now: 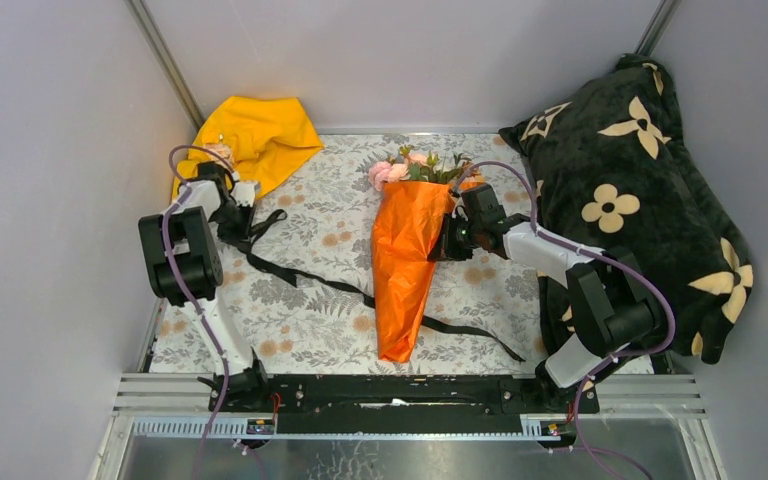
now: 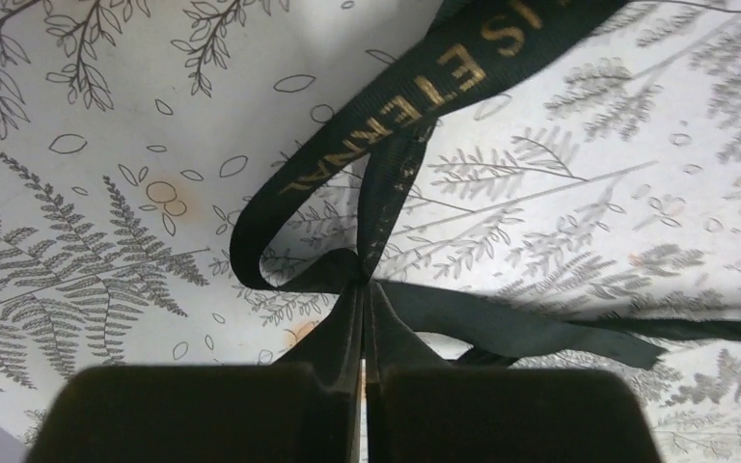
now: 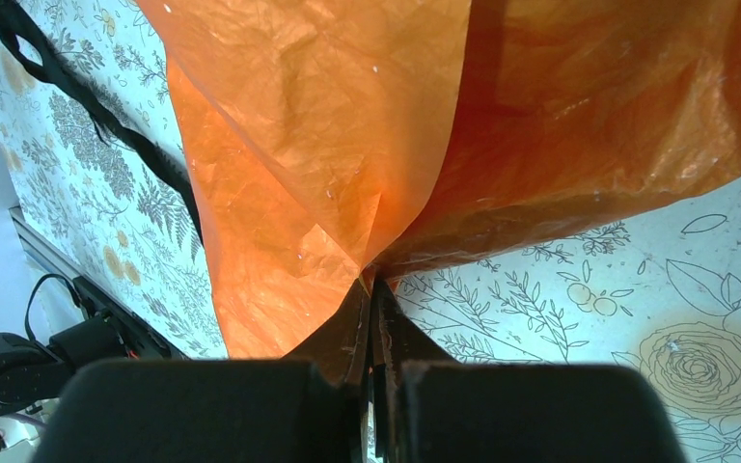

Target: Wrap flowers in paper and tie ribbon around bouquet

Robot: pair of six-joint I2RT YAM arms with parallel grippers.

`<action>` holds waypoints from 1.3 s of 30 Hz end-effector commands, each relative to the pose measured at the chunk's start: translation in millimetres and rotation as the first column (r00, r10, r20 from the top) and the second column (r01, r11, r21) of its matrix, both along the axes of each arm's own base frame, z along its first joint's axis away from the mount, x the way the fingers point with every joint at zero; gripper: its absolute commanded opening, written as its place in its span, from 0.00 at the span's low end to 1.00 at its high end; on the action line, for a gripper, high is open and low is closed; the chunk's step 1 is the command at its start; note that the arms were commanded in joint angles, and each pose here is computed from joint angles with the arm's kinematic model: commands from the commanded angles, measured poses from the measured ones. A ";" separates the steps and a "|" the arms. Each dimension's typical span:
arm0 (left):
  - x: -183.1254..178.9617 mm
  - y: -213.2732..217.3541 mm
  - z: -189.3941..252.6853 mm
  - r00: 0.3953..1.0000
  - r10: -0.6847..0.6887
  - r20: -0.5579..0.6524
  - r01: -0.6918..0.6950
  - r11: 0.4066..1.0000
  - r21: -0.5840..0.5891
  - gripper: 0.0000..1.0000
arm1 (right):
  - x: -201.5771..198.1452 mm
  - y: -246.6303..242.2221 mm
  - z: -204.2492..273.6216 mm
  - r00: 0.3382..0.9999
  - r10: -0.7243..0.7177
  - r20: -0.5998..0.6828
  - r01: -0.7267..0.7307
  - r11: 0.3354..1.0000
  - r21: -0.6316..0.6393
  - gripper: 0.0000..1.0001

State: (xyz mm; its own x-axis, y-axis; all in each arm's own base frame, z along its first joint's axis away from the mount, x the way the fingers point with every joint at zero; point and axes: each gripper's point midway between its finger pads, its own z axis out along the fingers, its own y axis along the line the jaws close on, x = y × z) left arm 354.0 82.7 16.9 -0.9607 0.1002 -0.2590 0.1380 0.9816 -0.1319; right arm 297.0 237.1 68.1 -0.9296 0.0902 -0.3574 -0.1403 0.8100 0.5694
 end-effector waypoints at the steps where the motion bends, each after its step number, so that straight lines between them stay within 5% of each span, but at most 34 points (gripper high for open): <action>1: 0.3 -15.7 42.3 0.996 -0.012 0.090 0.019 0.997 -0.080 0.00 | -0.4 9.5 23.6 0.998 0.023 0.058 -0.026 0.998 0.049 0.00; 9: -18.5 -79.8 137.9 0.952 -0.163 0.258 0.224 0.948 -0.226 0.00 | -0.1 10.6 23.4 0.998 0.028 0.056 -0.031 0.998 0.053 0.00; 18: -67.7 -202.0 189.6 0.780 -0.520 0.347 0.598 0.783 -0.171 0.07 | -4.2 15.6 23.3 0.998 0.036 0.050 -0.039 0.997 0.059 0.00; 23: -88.2 -239.8 213.9 0.694 -0.615 0.374 0.697 0.704 -0.136 0.05 | -5.9 17.1 20.4 0.998 0.040 0.041 -0.042 0.998 0.055 0.00; 26: -97.5 -247.0 211.9 0.617 -0.698 0.364 0.752 0.659 -0.011 0.05 | -6.1 16.8 18.1 0.999 0.039 0.037 -0.041 0.998 0.051 0.00; 30: -64.4 -214.4 176.5 0.677 -0.681 0.277 0.652 0.731 0.204 0.01 | -4.3 17.4 18.5 0.998 0.041 0.038 -0.042 0.998 0.049 0.00; 39: -69.3 -227.4 140.7 0.705 -0.656 0.269 0.661 0.745 0.086 0.06 | -5.1 16.0 18.2 0.998 0.047 0.038 -0.048 0.998 0.035 0.00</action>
